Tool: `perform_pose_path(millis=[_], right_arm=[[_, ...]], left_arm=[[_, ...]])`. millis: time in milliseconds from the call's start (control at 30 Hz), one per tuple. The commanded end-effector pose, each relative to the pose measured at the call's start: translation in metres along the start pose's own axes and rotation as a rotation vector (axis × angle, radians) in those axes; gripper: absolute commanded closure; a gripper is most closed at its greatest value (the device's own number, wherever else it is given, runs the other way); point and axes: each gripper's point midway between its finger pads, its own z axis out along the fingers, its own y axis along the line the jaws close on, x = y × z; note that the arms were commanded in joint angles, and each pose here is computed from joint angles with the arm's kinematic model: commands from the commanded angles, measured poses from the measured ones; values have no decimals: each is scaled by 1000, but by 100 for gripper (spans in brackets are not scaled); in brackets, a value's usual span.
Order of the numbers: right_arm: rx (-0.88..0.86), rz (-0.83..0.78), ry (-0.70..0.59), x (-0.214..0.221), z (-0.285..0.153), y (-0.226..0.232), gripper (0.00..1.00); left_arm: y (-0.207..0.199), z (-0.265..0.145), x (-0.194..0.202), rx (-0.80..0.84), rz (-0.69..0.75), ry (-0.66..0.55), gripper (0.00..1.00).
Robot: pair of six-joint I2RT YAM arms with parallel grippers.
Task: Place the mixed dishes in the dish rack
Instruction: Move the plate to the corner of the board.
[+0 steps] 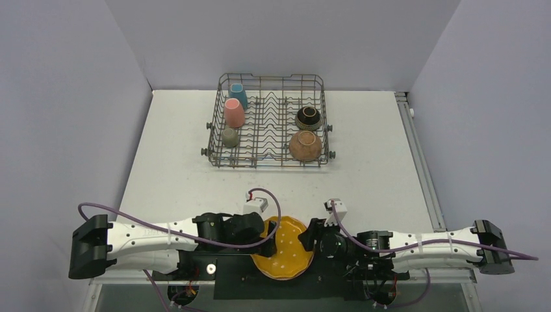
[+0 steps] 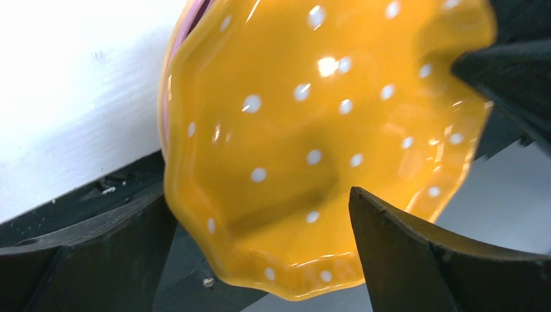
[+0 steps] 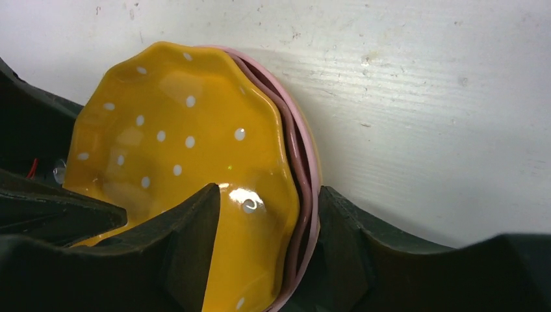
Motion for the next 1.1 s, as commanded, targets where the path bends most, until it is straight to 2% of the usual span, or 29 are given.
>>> perform_pose_path(millis=[0, 400, 633, 800, 833, 1067], right_arm=[[-72, 57, -80, -39, -22, 36, 46], [56, -70, -279, -123, -67, 34, 33], [157, -183, -316, -171, -75, 32, 31], [225, -263, -267, -201, -51, 30, 30], [189, -291, -244, -207, -49, 38, 31], [223, -470, -90, -245, 9, 35, 34]], left_arm=[[-35, -25, -48, 80, 47, -170, 2], [-41, -80, -98, 53, 133, -306, 4], [-28, -95, -124, 54, 128, -332, 4], [-14, -103, -146, 23, 136, -372, 4], [-9, -104, -151, 8, 138, -378, 4], [9, -103, -179, -36, 170, -399, 4]])
